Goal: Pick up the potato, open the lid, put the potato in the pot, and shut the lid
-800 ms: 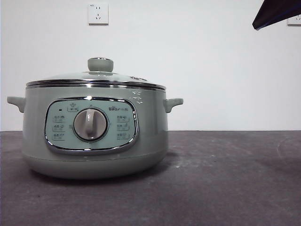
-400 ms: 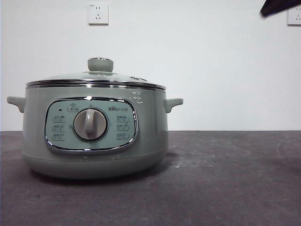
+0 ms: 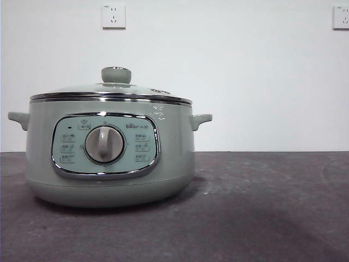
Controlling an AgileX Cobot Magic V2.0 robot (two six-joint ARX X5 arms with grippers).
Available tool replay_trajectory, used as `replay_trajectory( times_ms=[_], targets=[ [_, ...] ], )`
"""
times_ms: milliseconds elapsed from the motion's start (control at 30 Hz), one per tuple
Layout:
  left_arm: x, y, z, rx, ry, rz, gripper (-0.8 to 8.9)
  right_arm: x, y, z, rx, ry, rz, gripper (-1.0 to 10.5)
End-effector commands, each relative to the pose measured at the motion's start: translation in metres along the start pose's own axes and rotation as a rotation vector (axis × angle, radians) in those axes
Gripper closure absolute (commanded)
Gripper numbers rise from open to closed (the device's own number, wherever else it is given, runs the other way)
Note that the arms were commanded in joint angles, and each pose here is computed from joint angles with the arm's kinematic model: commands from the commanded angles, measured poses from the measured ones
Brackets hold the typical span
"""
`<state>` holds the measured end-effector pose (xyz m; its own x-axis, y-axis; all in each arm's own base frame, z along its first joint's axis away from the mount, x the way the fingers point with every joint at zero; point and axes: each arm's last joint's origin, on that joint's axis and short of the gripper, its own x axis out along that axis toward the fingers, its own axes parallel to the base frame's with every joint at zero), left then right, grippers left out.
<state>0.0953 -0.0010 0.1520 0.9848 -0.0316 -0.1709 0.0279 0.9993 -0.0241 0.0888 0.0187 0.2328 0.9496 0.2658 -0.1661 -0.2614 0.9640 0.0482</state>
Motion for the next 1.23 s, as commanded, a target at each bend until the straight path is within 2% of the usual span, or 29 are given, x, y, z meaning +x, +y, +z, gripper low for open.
replay_trajectory(
  times_ms=[33, 233, 667, 1233],
  targets=[
    [0.001, 0.0, -0.005, -0.007, 0.012, 0.006, 8.17, 0.002, -0.003, -0.025, 0.008, -0.021, -0.008, 9.6],
    [0.001, 0.0, -0.005, -0.007, 0.012, 0.006, 8.17, 0.009, -0.006, -0.056, 0.011, -0.062, -0.004, 9.6],
    [0.001, 0.0, -0.005, -0.007, 0.011, 0.006, 8.17, 0.019, -0.008, -0.082, 0.026, -0.003, -0.007, 9.6],
    [0.001, 0.0, -0.005, -0.007, 0.01, 0.006, 8.17, 0.019, -0.008, -0.082, 0.026, -0.002, -0.014, 9.5]
  ],
)
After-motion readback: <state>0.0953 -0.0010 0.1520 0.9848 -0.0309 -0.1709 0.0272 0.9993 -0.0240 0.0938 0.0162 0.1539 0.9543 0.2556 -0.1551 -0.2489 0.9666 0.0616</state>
